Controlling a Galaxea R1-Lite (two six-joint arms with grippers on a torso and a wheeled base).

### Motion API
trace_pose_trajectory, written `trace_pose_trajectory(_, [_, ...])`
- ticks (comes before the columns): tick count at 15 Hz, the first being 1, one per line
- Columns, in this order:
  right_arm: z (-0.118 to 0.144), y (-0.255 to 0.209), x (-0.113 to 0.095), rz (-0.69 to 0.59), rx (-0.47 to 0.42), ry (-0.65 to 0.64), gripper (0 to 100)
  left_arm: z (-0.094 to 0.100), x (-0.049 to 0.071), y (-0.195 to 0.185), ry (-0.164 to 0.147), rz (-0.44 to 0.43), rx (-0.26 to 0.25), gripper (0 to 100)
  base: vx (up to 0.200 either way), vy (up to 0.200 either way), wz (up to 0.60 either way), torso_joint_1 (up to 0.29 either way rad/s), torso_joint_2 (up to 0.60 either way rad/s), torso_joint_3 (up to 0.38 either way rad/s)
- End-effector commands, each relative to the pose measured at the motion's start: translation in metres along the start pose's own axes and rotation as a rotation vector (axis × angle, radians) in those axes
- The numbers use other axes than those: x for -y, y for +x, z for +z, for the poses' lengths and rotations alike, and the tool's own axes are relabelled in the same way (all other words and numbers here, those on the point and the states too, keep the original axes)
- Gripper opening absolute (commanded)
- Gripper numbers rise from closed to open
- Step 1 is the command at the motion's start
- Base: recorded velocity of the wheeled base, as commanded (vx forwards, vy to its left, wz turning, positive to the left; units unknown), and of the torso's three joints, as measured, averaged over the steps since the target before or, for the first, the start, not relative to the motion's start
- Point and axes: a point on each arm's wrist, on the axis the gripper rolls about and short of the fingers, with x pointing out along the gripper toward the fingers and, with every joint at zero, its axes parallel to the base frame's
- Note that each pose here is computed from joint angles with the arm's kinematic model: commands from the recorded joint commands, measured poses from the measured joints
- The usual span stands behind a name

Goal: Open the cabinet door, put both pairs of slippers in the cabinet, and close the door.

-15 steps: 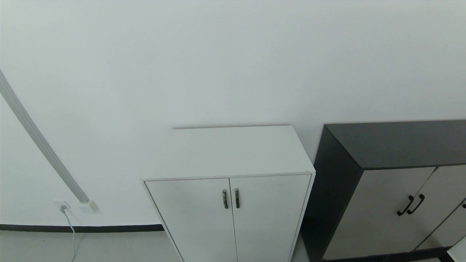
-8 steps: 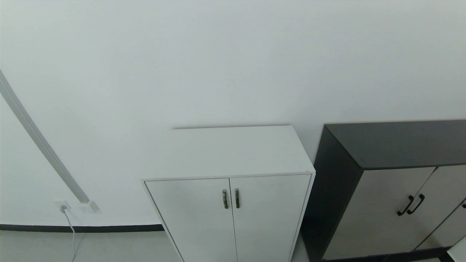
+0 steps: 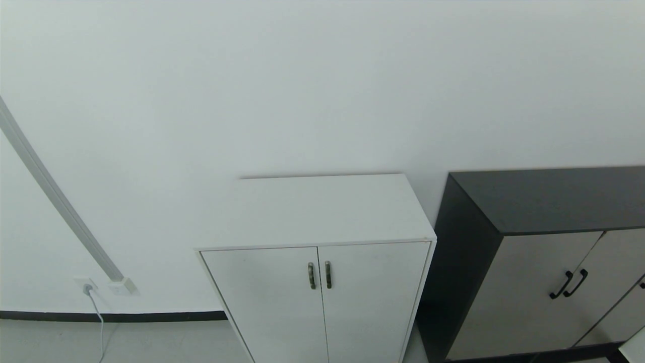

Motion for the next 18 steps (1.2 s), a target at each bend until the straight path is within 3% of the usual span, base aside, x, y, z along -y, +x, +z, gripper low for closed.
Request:
trace_pose_trajectory(1, [-0.0010,-0.0030,-0.0007,-0.027,0.039,0.008,0,-0.0001,0.0000,0.0001,0.000,0.002,-0.002,0,0.000,0.000,0.00,0.000,0.00,0.000])
trace_pose_trajectory(12, [-0.0035,-0.0097,-0.0026,-0.077,0.133,0.020,0,-0.0001,0.0000,0.0001,0.000,0.002,-0.002,0,0.000,0.000,0.00,0.000,0.00,0.000])
trace_pose_trajectory(18, [-0.0027,-0.0100,-0.0018,-0.105,0.146,0.123,0,-0.0001,0.0000,0.0001,0.000,0.002,-0.002,0,0.000,0.000,0.00,0.000,0.00,0.000])
